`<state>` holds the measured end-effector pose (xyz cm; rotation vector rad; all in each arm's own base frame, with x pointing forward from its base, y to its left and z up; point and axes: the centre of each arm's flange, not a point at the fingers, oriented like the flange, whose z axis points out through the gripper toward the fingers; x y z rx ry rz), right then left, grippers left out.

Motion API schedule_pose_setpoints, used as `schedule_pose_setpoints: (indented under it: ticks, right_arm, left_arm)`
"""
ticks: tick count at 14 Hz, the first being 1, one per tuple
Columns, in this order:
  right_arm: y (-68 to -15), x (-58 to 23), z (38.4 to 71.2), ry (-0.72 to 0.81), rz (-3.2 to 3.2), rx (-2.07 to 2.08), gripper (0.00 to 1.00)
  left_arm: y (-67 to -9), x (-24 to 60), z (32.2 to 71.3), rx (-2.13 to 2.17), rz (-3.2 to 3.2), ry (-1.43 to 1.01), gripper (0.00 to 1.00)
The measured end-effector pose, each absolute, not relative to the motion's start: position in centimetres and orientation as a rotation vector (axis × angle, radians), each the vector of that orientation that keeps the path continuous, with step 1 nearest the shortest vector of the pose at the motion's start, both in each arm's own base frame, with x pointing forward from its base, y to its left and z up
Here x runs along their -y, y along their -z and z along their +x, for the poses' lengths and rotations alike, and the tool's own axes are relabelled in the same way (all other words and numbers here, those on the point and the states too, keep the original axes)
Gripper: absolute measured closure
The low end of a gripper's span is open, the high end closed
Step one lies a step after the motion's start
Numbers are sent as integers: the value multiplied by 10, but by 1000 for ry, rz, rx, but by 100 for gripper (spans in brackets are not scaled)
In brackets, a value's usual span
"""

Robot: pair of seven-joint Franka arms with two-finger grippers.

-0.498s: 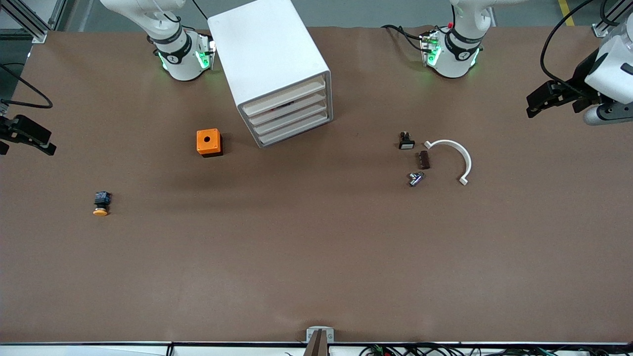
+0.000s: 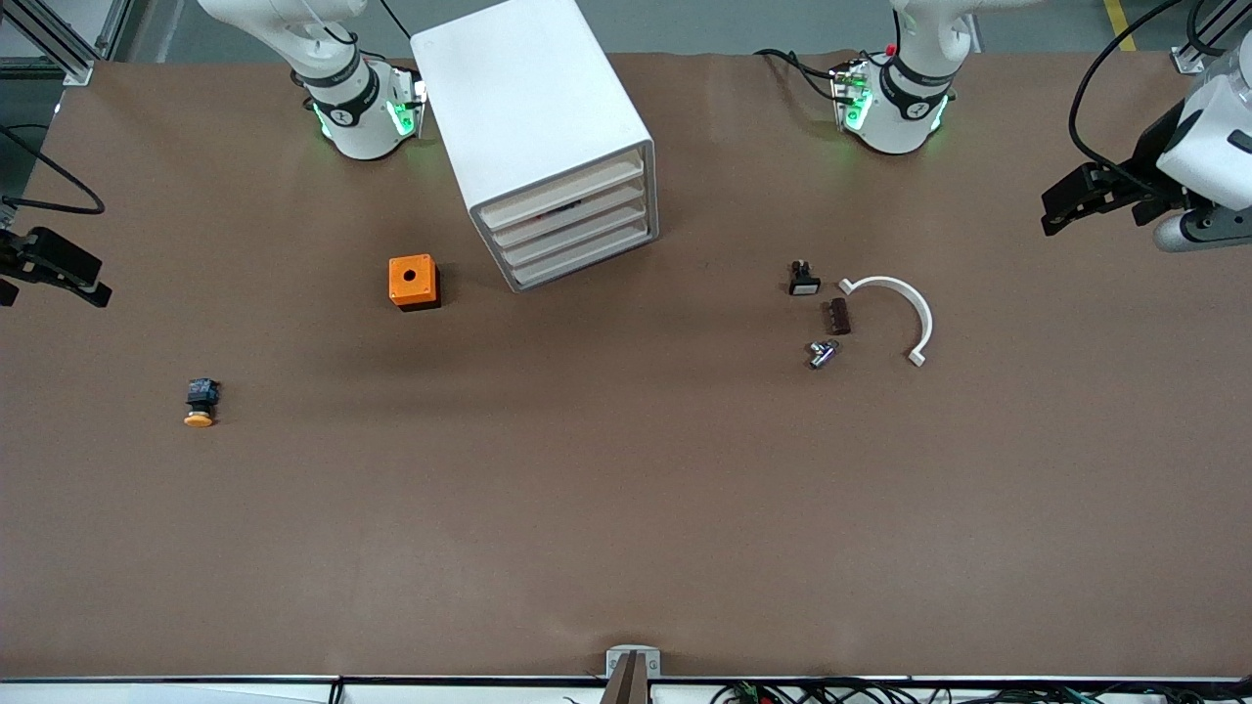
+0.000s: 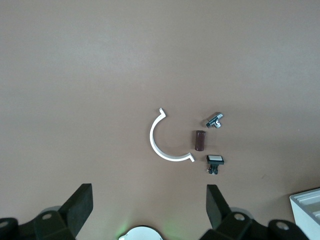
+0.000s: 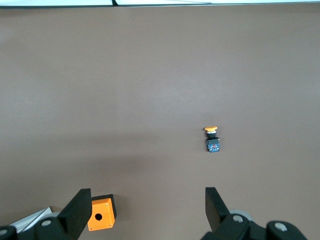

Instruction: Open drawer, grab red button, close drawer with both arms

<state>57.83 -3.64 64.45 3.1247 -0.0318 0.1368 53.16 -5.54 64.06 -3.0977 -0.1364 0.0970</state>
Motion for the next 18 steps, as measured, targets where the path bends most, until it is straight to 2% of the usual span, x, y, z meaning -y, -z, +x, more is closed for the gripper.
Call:
schedule_pose_setpoints:
  ticks: [5,9,13,18]
  right_arm:
    - [-645,35,578,-137,3125,27,0]
    - [-644,34,579,-136,3125,26,0]
    - [-644,34,579,-136,3125,24,0]
    - [-644,33,579,-136,3125,23,0]
  left_arm:
    - [-602,57,560,128,-3098,-201,0]
    - [-554,89,578,134,-3094,-333,0]
    - [-483,145,598,384,-3049,-487,0]
    - [-411,240,602,755,-2888,-555,0]
